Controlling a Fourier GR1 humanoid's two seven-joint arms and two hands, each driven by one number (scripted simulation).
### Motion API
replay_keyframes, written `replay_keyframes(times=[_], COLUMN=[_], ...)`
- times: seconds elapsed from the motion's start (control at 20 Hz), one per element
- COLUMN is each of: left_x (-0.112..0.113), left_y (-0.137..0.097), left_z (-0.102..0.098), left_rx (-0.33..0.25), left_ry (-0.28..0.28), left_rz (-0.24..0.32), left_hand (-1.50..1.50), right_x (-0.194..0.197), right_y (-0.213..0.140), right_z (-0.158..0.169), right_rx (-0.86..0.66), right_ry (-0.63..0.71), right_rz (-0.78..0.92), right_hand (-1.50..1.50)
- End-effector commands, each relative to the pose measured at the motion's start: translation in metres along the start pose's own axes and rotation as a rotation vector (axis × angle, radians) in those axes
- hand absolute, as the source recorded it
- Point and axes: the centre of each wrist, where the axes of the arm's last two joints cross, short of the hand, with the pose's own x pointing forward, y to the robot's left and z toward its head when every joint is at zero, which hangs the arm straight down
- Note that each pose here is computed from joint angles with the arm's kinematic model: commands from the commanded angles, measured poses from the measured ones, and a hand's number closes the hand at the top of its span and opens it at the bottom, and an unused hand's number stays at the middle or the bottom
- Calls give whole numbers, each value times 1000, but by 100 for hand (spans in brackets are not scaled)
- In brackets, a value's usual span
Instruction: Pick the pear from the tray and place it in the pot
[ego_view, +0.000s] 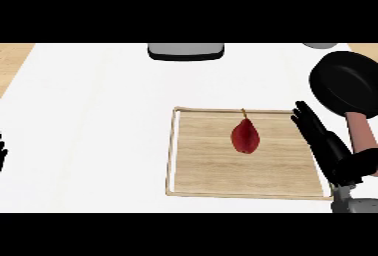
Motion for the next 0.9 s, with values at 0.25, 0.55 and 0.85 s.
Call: replay_keyframes(times=[0.25, 0.55, 0.85], left_x=[44, 30, 43], left_y=[-121, -133, -153], left_z=[36, 48, 50], left_rx=[-608, -681, -762], left_ry=[-220, -151, -168], left_rz=[108, 153, 137], left_hand=[0, 0, 0], right_x=[31, 58, 87], right_y=[63, 61, 132], right_z=[-43, -38, -15], right_rx=[-97, -645, -658], right_ry=[102, -380, -373], right_rz=[146, 347, 378], right_hand=[150, -150, -150])
